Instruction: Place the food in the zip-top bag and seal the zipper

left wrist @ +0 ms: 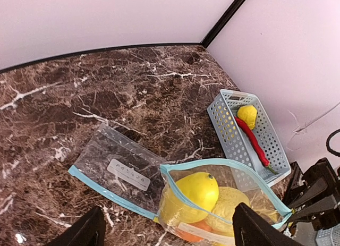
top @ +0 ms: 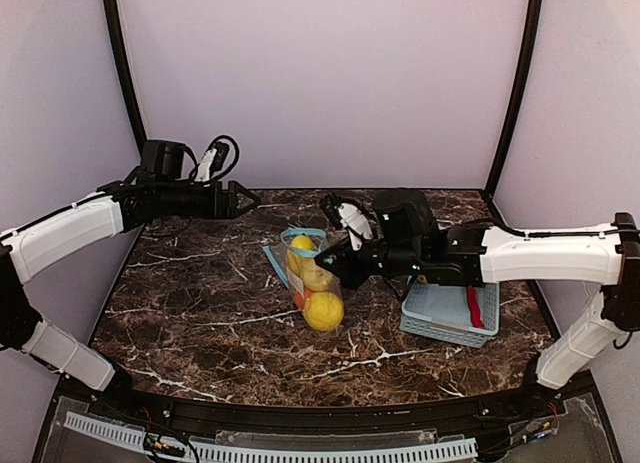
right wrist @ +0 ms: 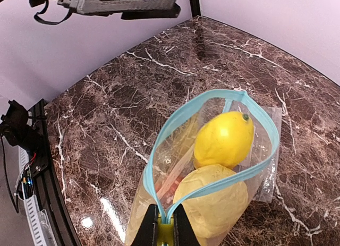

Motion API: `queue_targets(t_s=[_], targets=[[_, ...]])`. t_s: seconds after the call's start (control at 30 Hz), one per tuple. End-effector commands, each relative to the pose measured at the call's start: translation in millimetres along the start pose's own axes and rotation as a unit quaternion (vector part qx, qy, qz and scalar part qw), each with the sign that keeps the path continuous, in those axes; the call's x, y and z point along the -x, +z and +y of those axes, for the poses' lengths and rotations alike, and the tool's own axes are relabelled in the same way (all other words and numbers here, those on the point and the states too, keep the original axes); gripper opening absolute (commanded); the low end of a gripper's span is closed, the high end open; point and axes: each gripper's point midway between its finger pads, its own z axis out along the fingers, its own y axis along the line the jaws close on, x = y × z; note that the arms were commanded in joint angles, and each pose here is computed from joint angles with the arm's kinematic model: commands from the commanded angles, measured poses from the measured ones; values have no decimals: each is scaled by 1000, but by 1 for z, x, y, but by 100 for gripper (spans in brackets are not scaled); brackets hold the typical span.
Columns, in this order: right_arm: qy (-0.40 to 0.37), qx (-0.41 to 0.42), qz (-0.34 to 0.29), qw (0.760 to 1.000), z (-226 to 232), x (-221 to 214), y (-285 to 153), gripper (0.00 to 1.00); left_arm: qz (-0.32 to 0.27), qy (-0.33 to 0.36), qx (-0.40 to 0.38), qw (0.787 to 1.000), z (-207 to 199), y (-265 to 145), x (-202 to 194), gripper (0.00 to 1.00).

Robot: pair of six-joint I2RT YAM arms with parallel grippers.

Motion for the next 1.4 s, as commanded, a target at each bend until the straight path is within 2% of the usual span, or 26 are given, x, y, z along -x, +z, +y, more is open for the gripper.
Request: queue_targets(t_s=[0.0, 0.2, 0.43, 0.87, 1.2, 1.37], targets=[[-25, 46, -14, 999, 21, -3, 2, 0, 42, -20, -53, 997, -8, 18, -19, 85], [-30, 55, -9, 998, 27, -7, -3, 0, 59, -20, -132, 989, -29, 25, -26, 89], [-35, 77, 11, 996, 34, -17, -14, 0, 78, -33, -124, 989, -21, 37, -37, 92], [-42, 107, 48, 992, 50, -38, -10, 0, 157, -37, -130, 978, -30, 72, -83, 92], [-50, 126, 72, 988, 60, -45, 0, 0, 171, -38, -110, 978, -21, 85, -92, 72], [-50, 123, 78, 988, 60, -46, 2, 0, 169, -39, -116, 978, -22, 87, -91, 46]])
